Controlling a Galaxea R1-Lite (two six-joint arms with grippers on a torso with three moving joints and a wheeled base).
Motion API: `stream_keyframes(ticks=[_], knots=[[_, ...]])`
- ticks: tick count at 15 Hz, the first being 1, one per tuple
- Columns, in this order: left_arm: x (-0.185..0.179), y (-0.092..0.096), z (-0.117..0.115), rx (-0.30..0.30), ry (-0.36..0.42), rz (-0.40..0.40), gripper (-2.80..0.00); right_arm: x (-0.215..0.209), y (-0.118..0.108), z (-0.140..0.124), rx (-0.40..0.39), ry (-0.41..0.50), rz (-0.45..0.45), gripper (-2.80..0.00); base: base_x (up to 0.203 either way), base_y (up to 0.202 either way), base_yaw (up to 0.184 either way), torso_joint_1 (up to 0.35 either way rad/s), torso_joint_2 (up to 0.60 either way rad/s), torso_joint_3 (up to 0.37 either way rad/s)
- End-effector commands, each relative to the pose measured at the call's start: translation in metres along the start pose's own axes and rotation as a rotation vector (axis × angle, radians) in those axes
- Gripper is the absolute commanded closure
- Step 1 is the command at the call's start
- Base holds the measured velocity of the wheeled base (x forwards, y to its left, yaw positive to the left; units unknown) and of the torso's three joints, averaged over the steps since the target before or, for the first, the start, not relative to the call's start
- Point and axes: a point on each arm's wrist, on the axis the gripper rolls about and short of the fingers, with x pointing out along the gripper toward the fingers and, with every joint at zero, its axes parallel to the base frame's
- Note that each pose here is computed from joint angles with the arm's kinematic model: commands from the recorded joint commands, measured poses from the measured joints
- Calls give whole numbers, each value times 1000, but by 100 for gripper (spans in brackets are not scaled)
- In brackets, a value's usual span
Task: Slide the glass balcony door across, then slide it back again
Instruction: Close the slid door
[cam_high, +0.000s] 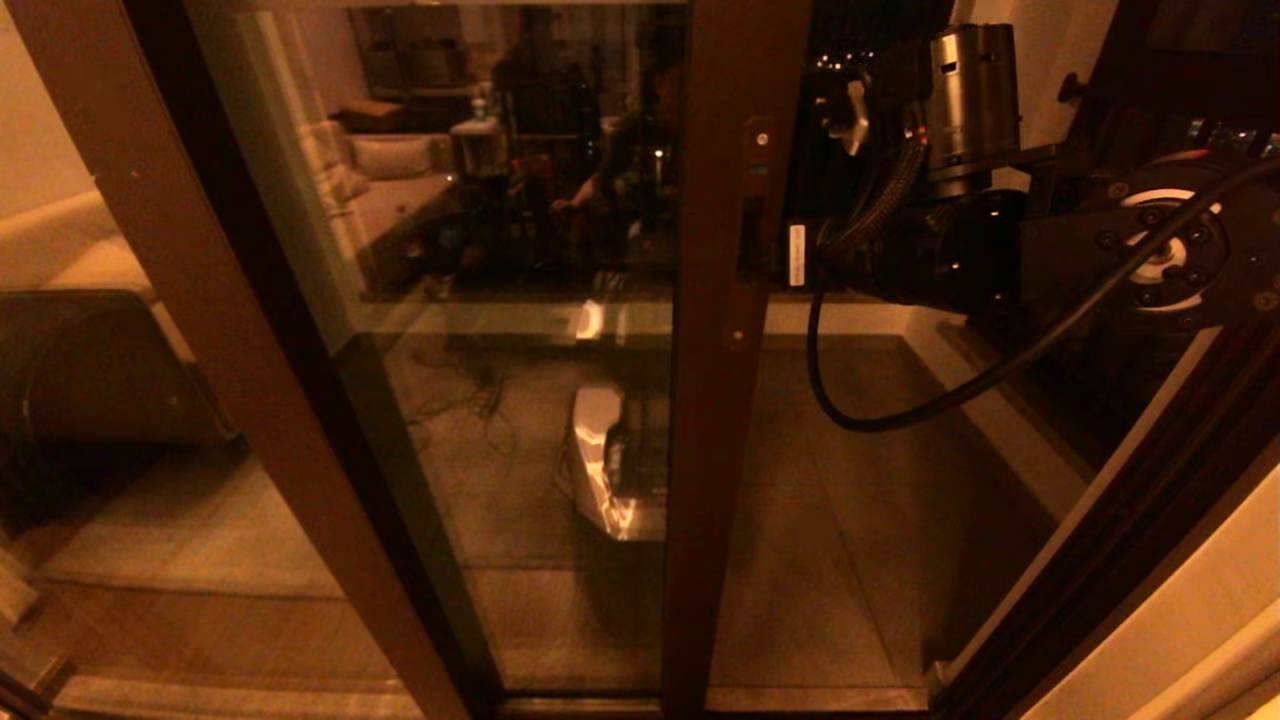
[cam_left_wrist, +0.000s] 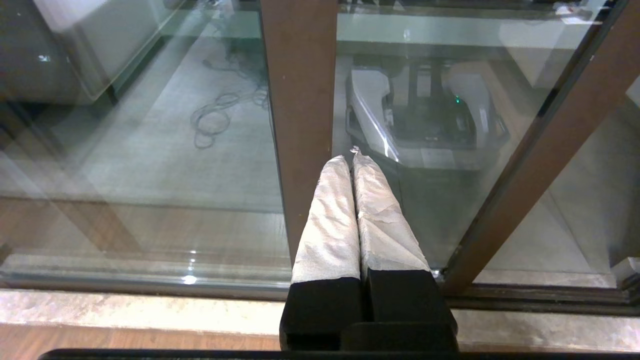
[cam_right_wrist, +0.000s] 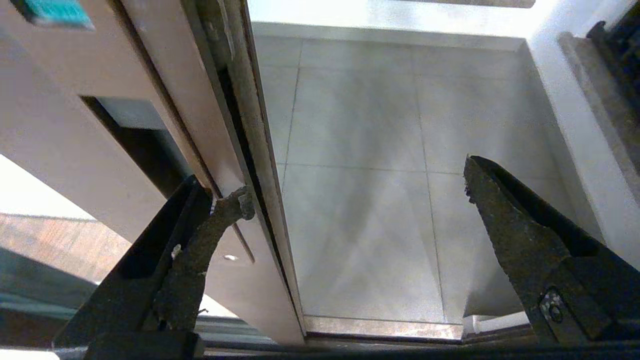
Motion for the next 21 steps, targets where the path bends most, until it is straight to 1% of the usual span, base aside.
stream_keyframes(ticks=[1,3,9,18,21], knots=[[0,0,0,0,0,0,0,-5,-3,0,2,-2,-4,-280,0,0,0,0,0,0],[0,0,0,0,0,0,0,-9,-5,-1,-15,4,-3,-280,0,0,0,0,0,0],[0,0,0,0,0,0,0,-10,-6,-3,-17,10,-6,-280,0,0,0,0,0,0],[0,0,0,0,0,0,0,-9,-23,-2,-8,13,-49,-280,0,0,0,0,0,0],[0,0,0,0,0,0,0,-10,-24,-2,-8,14,-49,-280,0,0,0,0,0,0]])
